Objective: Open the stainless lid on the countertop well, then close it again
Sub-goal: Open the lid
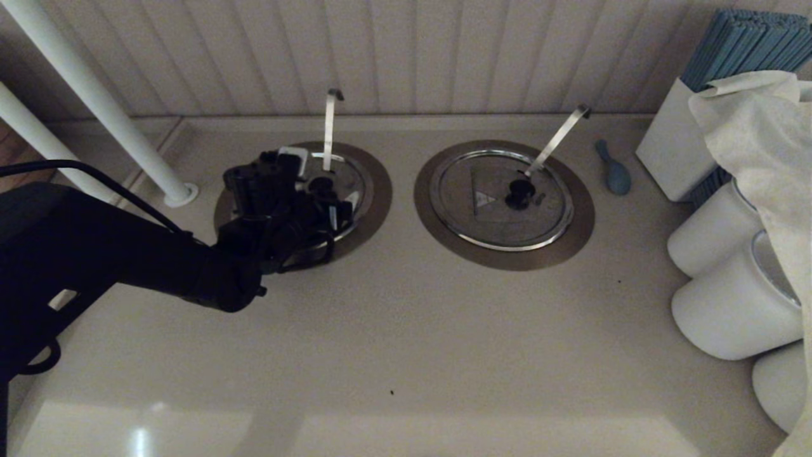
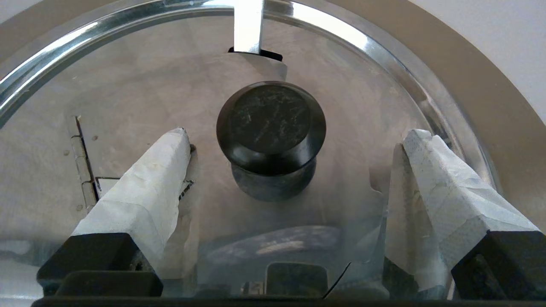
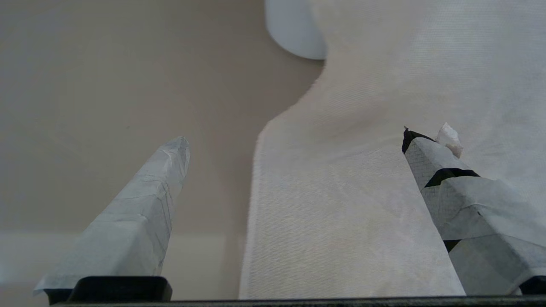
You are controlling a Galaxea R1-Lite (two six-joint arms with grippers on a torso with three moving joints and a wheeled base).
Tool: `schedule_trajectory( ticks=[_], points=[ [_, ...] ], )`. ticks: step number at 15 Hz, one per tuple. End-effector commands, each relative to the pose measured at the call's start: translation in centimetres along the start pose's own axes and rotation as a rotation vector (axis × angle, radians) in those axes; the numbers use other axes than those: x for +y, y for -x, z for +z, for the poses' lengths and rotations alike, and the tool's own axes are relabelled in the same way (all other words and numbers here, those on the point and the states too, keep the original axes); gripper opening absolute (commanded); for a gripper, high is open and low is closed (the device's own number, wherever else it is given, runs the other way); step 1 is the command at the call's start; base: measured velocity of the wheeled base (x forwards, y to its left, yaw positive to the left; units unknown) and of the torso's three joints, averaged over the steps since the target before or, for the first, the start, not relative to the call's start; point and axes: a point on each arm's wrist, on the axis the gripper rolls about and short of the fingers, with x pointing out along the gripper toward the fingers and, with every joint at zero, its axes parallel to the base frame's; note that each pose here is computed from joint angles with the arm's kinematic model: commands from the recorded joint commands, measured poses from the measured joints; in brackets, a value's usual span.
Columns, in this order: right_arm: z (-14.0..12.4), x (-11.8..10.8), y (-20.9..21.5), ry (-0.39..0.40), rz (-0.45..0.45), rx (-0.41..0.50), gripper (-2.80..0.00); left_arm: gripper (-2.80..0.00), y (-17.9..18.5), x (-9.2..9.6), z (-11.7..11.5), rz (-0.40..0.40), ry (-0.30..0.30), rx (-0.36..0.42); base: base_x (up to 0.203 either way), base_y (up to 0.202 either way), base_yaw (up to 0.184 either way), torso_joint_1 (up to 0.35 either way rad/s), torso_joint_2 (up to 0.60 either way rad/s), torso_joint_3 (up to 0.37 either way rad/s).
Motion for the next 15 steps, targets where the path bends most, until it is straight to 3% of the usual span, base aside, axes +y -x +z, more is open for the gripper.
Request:
schedule_trajectory(
  ticks=[1,4,8,15],
  points=[
    [0.0,0.0,0.0,0.001,0.000,0.000,0.00,0.00,-0.3,0.3,-0.3,0.009,-0.006,0.003,0.000,0.000,0.000,0.000,0.00,0.000],
    [0.0,0.0,0.0,0.001,0.001,0.000,0.00,0.00,-0.5,0.8,0.7,0.023,-0.003,-0.034,0.000,0.000,0.000,0.000,0.00,0.000],
    [0.0,0.0,0.0,0.001,0.001,0.000,0.00,0.00,-0.3,0.9,2.7,0.031,0.089,-0.156,0.000,0.000,0.000,0.000,0.00,0.000],
    [0.0,0.0,0.0,0.001,0.000,0.000,0.00,0.00,0.4,2.2,3.6,0.046,0.114,-0.176,0.000,0.000,0.000,0.000,0.00,0.000]
  ],
)
